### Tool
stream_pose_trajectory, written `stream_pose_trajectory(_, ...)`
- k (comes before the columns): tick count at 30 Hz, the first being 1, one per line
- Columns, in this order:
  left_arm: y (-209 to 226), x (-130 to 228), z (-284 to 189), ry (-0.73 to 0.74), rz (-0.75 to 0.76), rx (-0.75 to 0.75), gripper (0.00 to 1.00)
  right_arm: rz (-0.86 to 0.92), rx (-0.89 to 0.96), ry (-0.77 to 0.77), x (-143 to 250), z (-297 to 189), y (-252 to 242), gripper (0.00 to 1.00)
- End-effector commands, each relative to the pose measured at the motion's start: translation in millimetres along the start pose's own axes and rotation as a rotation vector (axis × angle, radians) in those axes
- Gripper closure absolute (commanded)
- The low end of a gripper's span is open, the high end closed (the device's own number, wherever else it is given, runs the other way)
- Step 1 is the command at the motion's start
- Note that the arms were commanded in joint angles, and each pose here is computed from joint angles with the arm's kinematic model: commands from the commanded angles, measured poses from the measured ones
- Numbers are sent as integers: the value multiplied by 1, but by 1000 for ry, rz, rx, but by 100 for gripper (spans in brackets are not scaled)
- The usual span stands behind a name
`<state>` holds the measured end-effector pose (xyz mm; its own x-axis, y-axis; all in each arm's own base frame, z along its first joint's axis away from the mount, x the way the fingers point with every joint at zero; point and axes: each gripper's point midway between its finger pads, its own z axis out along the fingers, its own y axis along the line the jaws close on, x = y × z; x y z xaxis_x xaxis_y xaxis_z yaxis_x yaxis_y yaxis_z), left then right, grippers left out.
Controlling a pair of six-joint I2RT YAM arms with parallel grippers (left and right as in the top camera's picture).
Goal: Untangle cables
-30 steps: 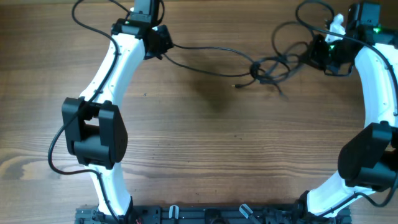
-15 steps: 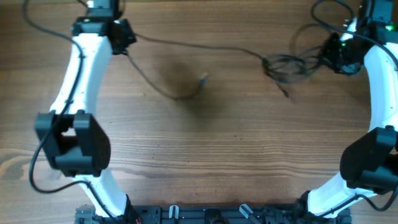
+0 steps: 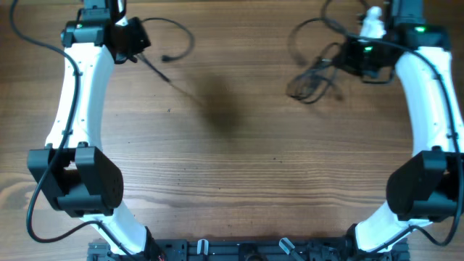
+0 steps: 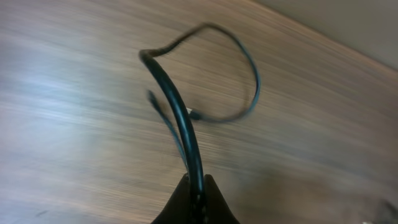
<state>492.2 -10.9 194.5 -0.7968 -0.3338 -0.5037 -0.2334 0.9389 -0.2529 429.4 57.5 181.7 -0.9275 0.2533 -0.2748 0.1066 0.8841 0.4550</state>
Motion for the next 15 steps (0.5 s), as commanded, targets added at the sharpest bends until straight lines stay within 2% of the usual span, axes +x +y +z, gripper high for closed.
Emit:
stream_pose_trajectory(1, -48, -4, -28, -30, 116, 206, 96, -21, -39, 19, 3, 9, 22, 96)
stream_pose_trajectory(5, -69, -23, -72, -147, 145, 305, 96, -54, -63, 12, 4, 16, 42, 96)
stream_pose_trajectory(8, -85, -36, -123, -261, 175, 382, 96, -71, -81, 16, 8, 23, 58, 96)
stream_pose_trajectory(15, -114, -27, -185, -335, 232, 503, 96, -95, -36, 18, 20, 39, 76, 94)
